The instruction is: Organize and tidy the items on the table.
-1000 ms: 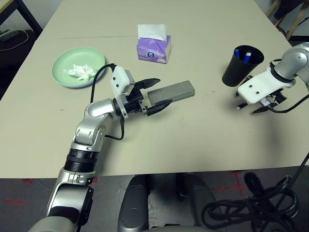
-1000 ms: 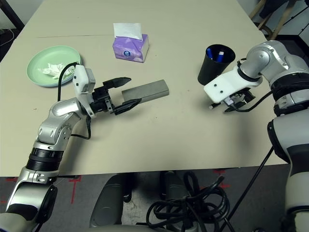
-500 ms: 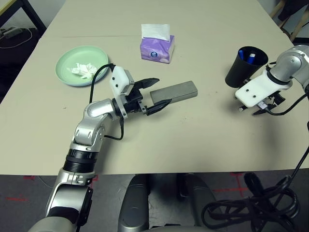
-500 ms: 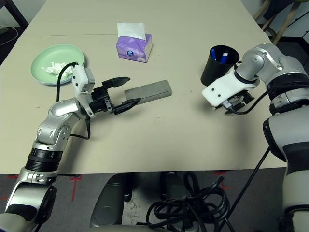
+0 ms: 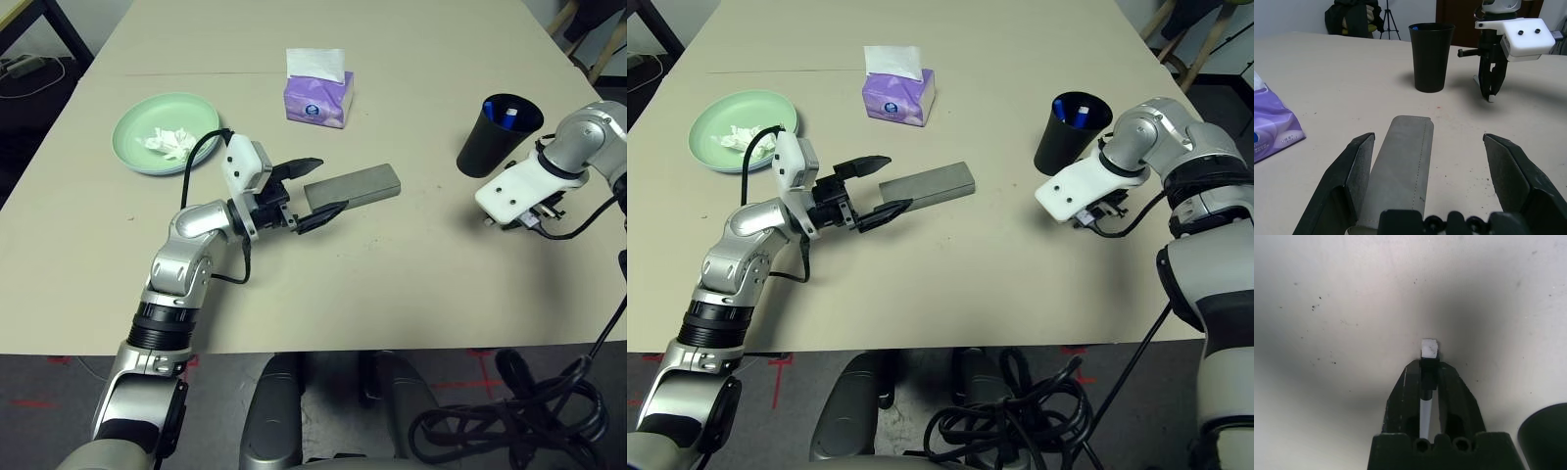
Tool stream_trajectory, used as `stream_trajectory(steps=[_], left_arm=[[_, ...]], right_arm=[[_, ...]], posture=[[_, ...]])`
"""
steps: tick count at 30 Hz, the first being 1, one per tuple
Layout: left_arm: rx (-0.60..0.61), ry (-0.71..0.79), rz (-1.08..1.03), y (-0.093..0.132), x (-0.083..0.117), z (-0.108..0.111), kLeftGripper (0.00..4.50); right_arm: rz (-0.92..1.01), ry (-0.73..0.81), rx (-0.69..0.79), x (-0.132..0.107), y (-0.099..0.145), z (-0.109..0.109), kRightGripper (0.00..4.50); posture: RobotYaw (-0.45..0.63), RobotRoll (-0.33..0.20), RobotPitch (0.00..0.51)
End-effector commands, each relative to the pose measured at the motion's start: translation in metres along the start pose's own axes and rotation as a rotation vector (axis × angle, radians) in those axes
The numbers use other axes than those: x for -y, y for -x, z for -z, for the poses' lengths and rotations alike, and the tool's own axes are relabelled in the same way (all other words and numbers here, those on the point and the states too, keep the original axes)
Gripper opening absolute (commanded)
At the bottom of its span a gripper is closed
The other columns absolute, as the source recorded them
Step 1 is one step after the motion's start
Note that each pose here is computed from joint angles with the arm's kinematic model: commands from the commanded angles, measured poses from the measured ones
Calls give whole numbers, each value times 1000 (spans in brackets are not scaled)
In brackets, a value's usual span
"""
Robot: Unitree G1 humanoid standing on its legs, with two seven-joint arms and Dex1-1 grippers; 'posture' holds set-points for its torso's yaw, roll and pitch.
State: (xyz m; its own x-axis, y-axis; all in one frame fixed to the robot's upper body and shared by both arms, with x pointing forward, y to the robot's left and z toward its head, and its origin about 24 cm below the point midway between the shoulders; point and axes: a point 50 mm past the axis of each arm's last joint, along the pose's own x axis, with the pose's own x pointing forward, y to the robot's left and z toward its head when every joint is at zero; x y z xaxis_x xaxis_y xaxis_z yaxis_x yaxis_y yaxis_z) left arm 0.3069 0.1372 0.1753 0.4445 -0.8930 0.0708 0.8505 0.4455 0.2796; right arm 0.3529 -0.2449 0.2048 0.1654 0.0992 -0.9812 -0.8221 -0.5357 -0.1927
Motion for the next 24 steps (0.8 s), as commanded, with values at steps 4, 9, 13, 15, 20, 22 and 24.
stream_trajectory(steps=[4,9,13,15,20,22,24], left_arm=[[-1,-26,19,1,0,-4,4500],[-8,-29,33,0,-2,-3,4500],[-6,-33,42,-1,-2,-2,4500],[-6,-34,46,-1,-3,-2,4500],[-13,-17,70,0,-2,4,4500],[-15,-13,80,-1,-1,6,4500],[-14,-13,85,-3,-1,6,4500]], right_arm=[[16,-98,81,-4,5,3,298],[150,-313,355,0,17,-7,298],[176,-417,634,-4,37,-29,298],[182,-440,726,-5,45,-37,298],[337,-455,1053,2,76,-57,298],[451,-479,1123,5,81,-60,298],[605,-526,1170,9,81,-59,298]], posture=[[167,0,215],[146,0,186],[134,0,174],[119,0,165],[87,0,157],[76,0,154],[71,0,153]])
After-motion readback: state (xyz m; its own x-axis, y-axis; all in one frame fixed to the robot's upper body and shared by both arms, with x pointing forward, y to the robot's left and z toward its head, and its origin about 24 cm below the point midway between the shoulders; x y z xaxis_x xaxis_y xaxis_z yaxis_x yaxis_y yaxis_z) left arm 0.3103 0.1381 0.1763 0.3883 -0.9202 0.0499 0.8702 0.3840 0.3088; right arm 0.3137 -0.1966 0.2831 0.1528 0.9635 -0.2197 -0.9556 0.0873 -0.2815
